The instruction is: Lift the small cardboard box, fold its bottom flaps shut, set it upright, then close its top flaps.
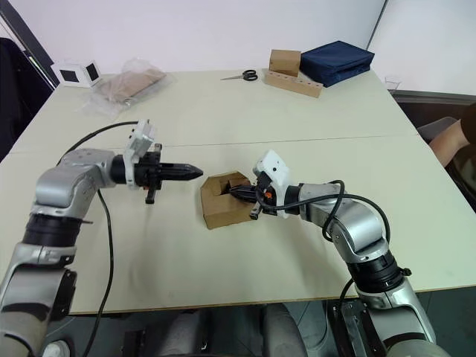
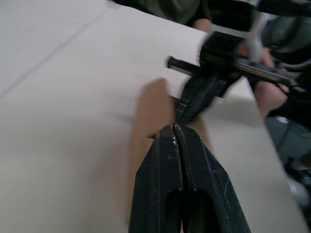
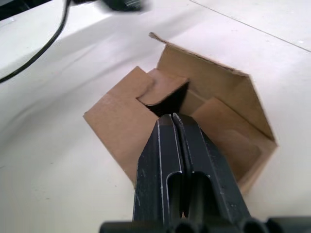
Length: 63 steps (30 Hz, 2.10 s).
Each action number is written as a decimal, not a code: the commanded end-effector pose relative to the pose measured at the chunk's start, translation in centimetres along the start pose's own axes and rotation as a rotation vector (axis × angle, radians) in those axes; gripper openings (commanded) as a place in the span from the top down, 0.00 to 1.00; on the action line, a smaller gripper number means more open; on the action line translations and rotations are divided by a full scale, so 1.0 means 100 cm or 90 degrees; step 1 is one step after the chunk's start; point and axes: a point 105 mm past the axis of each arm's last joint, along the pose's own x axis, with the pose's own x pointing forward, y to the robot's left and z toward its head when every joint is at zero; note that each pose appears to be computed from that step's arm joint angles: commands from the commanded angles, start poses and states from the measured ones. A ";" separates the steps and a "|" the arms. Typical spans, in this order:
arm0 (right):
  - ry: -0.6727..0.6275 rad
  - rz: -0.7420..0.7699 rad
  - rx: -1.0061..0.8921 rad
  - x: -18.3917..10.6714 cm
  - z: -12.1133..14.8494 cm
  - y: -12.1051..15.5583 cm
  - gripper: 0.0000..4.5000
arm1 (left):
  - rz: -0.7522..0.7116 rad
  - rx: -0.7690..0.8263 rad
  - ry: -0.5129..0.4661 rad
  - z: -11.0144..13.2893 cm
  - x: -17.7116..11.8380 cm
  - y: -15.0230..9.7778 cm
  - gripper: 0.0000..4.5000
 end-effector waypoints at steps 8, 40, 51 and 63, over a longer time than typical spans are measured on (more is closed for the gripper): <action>-0.020 0.001 -0.022 -0.006 0.013 0.003 1.00 | 0.021 0.017 0.042 -0.025 0.014 -0.007 1.00; -0.097 0.012 -0.049 0.000 0.072 -0.017 1.00 | 0.022 0.013 0.031 -0.028 0.029 -0.010 1.00; -0.021 0.087 -0.052 0.025 0.044 -0.016 1.00 | 0.025 0.013 0.031 -0.031 0.030 -0.012 1.00; 0.038 0.099 -0.040 0.028 0.005 -0.003 1.00 | 0.009 0.013 0.029 -0.023 0.020 -0.024 1.00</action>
